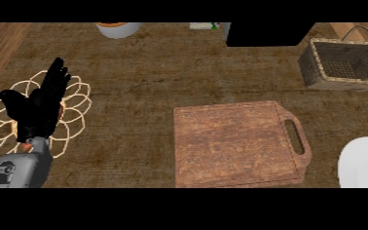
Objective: Pick the croissant from the cutting board and place it in the basket
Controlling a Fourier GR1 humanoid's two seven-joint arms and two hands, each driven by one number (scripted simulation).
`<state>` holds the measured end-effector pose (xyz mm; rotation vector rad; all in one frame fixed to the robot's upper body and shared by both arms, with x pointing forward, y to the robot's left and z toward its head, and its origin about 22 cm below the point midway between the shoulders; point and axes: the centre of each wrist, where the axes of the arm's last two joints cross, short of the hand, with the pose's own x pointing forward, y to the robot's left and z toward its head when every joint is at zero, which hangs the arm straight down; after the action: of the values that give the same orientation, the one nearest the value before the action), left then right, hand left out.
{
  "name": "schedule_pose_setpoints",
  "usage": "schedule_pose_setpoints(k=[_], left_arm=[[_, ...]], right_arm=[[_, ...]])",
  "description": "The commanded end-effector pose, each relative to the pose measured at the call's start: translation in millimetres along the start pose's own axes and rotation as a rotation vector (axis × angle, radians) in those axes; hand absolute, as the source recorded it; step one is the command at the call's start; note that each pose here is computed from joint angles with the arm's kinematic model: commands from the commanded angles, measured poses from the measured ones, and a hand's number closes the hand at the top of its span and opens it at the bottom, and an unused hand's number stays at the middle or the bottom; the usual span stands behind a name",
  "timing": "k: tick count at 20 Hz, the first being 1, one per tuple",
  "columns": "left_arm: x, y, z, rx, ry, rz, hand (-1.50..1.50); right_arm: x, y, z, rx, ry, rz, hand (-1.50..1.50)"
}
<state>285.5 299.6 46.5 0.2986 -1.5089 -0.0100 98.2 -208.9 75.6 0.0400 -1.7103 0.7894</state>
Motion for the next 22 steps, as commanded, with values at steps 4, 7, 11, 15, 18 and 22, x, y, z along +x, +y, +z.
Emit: schedule_pose_setpoints(k=[4, 7, 11, 15, 18, 22], left_arm=[[1, -7, 8, 0.007, -0.018, -0.006, 0.00], [-5, 2, 7, 0.010, -0.013, -0.004, 0.00], [8, -10, 10, -0.011, 0.002, -0.003, 0.00], [-2, -9, -2, -0.009, -0.013, -0.002, 0.00], [11, -17, -5, -0.020, -0.013, -0.003, 0.00], [4, -15, 2, -0.023, -0.016, 0.003, 0.00]], right_arm=[[47, -80, 10, -0.115, -0.091, 0.039, 1.50], [61, -105, 14, -0.140, -0.066, 0.041, 1.50], [65, -128, 7, -0.260, -0.035, -0.029, 1.50], [73, -155, -3, -0.333, -0.038, -0.046, 1.50], [98, -173, -14, -0.370, -0.031, -0.010, 1.50], [121, -216, -32, -0.420, 0.026, 0.008, 1.50]])
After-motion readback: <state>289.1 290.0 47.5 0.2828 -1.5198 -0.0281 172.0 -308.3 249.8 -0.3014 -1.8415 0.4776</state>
